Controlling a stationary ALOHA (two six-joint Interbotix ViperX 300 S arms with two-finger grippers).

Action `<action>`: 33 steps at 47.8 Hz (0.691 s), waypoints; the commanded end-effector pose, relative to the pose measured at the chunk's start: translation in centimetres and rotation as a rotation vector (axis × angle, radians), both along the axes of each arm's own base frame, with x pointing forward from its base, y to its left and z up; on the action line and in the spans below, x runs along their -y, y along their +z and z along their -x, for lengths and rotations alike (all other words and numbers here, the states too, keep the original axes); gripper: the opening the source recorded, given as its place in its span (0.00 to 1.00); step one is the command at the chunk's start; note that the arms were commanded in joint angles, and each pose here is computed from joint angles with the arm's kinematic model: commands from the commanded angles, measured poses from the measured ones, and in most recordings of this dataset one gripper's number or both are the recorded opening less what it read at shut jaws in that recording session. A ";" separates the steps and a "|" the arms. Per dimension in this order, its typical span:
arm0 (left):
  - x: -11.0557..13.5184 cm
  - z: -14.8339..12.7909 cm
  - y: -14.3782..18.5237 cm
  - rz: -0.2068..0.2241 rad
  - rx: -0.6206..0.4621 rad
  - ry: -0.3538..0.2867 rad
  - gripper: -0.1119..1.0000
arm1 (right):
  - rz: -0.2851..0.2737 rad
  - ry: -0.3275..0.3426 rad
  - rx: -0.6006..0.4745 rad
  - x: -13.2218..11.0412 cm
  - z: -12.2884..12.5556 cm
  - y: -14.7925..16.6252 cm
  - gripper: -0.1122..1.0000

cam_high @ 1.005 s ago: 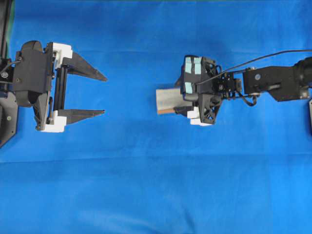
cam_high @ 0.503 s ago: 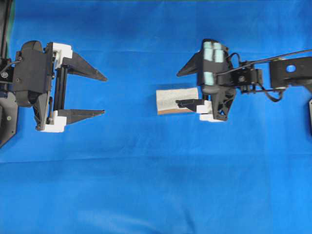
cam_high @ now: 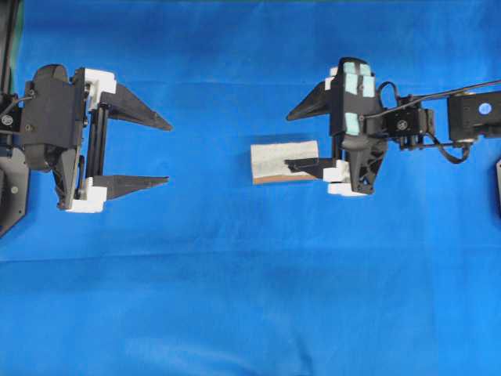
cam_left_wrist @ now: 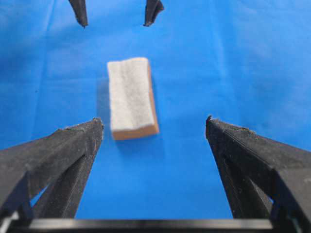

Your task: Hand over the sponge with the left arm and wipe it with the right arm.

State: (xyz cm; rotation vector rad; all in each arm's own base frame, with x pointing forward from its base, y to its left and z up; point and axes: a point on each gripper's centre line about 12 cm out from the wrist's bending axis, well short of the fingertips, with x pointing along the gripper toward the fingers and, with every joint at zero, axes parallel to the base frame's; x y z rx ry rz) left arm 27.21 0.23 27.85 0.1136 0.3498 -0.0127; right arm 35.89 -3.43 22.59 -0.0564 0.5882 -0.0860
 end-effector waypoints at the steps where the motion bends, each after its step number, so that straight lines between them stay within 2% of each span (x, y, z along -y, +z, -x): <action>1: 0.0 0.0 0.8 0.003 0.029 0.000 0.93 | 0.002 -0.001 0.054 -0.1 0.7 2.0 0.77; 10: 0.0 0.9 1.5 0.004 0.061 0.000 0.93 | 0.010 -0.001 0.136 -0.4 3.6 4.6 0.77; 23: 0.1 3.1 3.0 0.002 0.130 -0.001 0.93 | 0.021 -0.013 0.265 -0.8 10.4 7.6 0.77; 33: 0.1 5.2 3.8 0.003 0.160 -0.002 0.93 | 0.031 -0.026 0.340 -1.1 15.2 8.4 0.77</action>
